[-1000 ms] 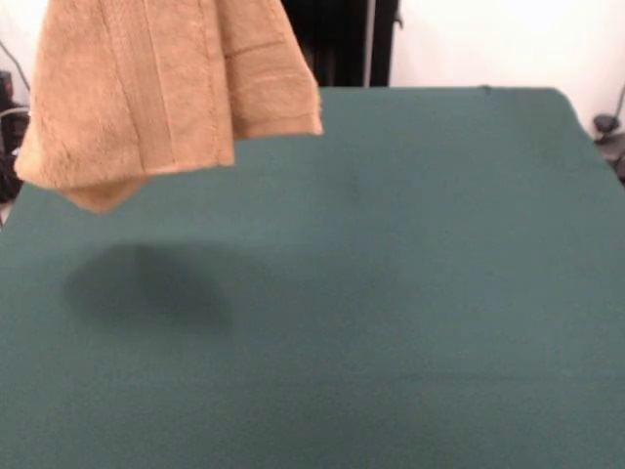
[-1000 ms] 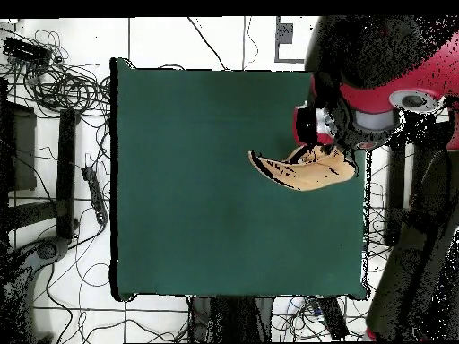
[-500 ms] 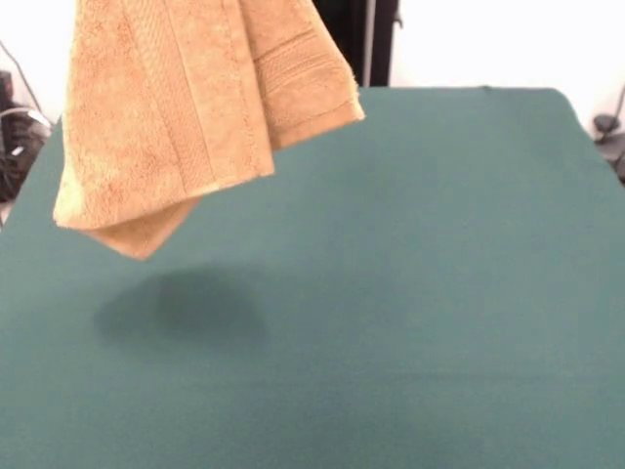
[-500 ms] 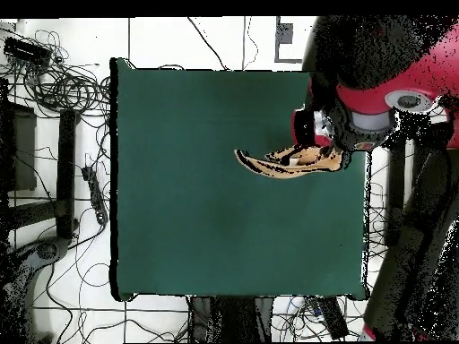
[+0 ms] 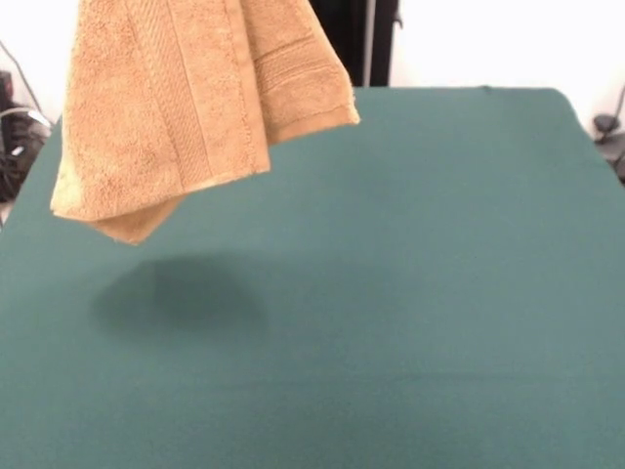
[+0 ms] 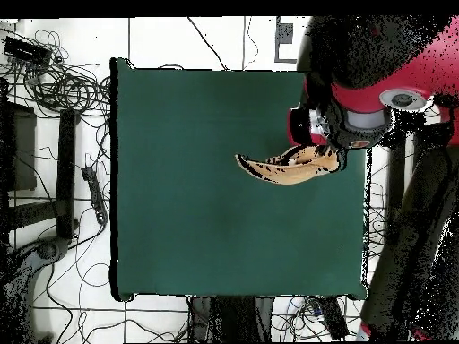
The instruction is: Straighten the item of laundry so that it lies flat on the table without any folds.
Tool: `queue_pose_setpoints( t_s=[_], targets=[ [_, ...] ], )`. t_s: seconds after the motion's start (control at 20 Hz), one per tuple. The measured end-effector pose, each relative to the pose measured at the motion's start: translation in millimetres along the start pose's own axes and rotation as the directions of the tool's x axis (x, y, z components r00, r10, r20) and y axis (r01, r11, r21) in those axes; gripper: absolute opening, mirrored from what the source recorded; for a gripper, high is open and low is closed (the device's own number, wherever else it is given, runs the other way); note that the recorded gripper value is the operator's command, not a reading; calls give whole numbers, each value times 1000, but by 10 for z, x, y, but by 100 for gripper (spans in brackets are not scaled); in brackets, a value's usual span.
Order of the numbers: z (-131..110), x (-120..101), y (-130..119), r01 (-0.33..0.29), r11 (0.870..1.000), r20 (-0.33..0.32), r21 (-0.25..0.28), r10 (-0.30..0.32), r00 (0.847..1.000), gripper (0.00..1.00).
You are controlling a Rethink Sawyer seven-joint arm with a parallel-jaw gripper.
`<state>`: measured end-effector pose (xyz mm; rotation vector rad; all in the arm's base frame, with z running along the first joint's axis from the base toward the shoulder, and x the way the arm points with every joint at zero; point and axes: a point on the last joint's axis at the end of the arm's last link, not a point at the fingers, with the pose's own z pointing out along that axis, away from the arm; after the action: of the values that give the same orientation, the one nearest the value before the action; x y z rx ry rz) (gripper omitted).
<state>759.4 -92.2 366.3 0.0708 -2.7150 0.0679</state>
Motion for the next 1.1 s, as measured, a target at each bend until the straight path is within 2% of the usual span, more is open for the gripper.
queue_pose_setpoints(
  t_s=[0.6,1.1],
  targets=[
    [109,-181,47,22,1000,116,3,-22,993,0],
    [156,-240,42,23,1000,145,13,-25,989,0]
  ],
)
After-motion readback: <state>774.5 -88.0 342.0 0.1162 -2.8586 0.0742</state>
